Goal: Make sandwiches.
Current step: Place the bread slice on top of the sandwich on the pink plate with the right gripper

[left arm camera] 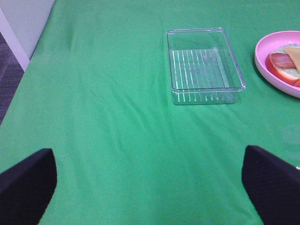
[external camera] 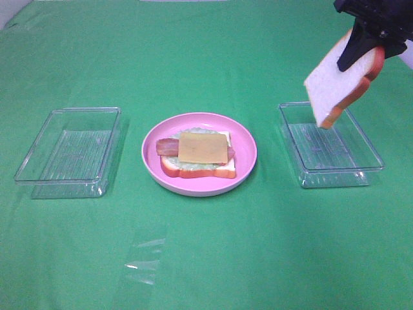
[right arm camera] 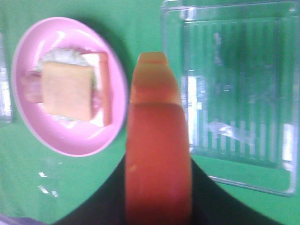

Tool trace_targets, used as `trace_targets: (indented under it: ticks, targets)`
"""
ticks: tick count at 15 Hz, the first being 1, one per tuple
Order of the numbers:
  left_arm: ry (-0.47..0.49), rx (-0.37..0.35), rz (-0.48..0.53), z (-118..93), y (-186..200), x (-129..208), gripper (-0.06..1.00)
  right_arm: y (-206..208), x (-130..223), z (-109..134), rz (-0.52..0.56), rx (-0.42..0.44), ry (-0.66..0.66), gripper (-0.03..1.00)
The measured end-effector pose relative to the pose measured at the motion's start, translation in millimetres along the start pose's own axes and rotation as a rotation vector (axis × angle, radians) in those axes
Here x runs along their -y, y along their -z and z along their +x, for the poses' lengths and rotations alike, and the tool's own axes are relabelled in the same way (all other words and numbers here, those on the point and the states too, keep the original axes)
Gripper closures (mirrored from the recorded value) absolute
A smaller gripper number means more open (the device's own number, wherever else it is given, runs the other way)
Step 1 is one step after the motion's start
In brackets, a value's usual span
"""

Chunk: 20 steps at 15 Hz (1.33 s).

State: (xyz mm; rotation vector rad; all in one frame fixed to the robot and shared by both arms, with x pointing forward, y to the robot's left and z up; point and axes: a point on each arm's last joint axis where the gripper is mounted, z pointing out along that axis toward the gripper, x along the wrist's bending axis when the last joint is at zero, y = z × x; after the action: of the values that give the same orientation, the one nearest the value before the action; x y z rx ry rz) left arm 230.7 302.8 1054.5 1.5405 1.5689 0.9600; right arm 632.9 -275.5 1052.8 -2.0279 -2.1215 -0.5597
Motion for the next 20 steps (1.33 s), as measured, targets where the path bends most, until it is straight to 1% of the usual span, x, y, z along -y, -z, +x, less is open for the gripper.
trace_targets:
  ticks: [1,2,3,4,5,6,9,10,11,14,18,20]
  targets:
    - [0.0,0.0,0.0,0.0,0.0,0.0,-0.05,-0.2,5.1,7.3,-0.032,-0.079,0.011,0.74]
    - [0.0,0.0,0.0,0.0,0.0,0.0,-0.05,-4.9,10.1,17.1,-0.061,-0.215,0.012,0.74]
    - [0.0,0.0,0.0,0.0,0.0,0.0,-0.05,-7.6,11.3,20.3,-0.069,-0.268,0.021,0.74]
    - [0.0,0.0,0.0,0.0,0.0,0.0,-0.05,-14.6,14.4,27.3,-0.082,-0.38,0.014,0.74]
    - [0.0,0.0,0.0,0.0,0.0,0.0,-0.05,-23.7,17.4,35.2,-0.093,-0.452,0.017,0.74]
    - [0.0,0.0,0.0,0.0,0.0,0.0,-0.05,-39.0,20.8,51.3,-0.111,-0.486,0.014,0.74]
    - [0.0,0.0,0.0,0.0,0.0,0.0,-0.05,-75.8,24.7,97.3,-0.098,-0.517,0.061,0.74]
    - [0.0,0.0,0.0,0.0,0.0,0.0,-0.05,-93.6,23.7,108.3,-0.079,-0.536,0.056,0.74]
    - [0.0,0.0,0.0,0.0,0.0,0.0,-0.05,-111.7,20.4,114.0,-0.055,-0.551,0.045,0.74]
    - [0.0,0.0,0.0,0.0,0.0,0.0,-0.05,-152.5,8.7,107.5,-0.008,-0.562,-0.018,0.74]
    - [0.0,0.0,0.0,0.0,0.0,0.0,-0.05,-180.3,8.4,97.3,0.039,-0.544,-0.049,0.74]
    - [0.0,0.0,0.0,0.0,0.0,0.0,-0.05,-181.9,7.8,96.3,0.033,-0.535,-0.051,0.74]
